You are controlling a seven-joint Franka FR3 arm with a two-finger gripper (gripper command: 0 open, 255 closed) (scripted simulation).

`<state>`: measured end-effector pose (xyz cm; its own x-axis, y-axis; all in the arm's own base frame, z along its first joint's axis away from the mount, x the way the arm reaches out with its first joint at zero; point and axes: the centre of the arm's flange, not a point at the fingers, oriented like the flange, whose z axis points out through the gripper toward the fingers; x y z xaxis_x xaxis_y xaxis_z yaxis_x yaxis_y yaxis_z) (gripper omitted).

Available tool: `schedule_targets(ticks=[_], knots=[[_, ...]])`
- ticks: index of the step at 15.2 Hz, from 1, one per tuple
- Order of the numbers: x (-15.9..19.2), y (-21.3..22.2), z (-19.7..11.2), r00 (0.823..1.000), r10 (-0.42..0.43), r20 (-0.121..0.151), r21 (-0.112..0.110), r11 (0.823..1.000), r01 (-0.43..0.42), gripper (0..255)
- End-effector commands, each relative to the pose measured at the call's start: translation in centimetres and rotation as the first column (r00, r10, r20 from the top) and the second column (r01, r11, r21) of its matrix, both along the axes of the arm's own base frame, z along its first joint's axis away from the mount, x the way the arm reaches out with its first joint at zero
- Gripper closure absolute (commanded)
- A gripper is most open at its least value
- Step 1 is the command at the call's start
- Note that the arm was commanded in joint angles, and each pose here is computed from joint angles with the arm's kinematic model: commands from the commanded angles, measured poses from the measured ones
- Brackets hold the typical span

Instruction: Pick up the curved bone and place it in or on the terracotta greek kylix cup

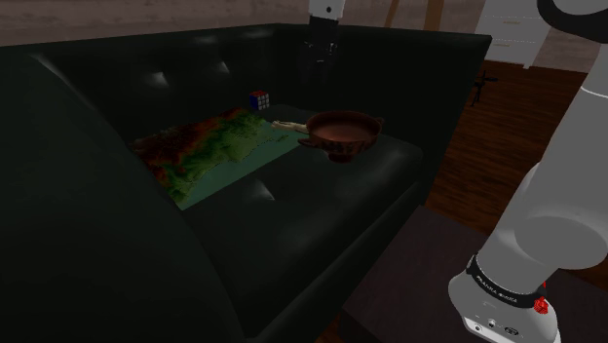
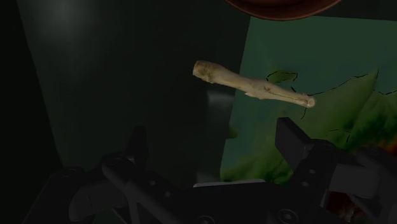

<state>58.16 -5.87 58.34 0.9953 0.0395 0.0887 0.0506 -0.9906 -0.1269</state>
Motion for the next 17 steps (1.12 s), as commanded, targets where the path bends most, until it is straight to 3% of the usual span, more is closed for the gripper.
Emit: schedule_targets(ticks=[1,4,11,12,17], knots=[[0.1,0.2,-1.0,1.0,0.0,0.001,0.0,1.0,0.0,0],[0.2,0.3,-2.4,1.0,0.0,0.001,0.0,1.0,0.0,0],[0.2,0.3,-2.4,1.0,0.0,0.001,0.0,1.0,0.0,0],[0.2,0.3,-2.4,1.0,0.0,0.001,0.0,1.0,0.0,255],[0.2,0.3,-2.4,1.0,0.0,0.001,0.0,1.0,0.0,255]])
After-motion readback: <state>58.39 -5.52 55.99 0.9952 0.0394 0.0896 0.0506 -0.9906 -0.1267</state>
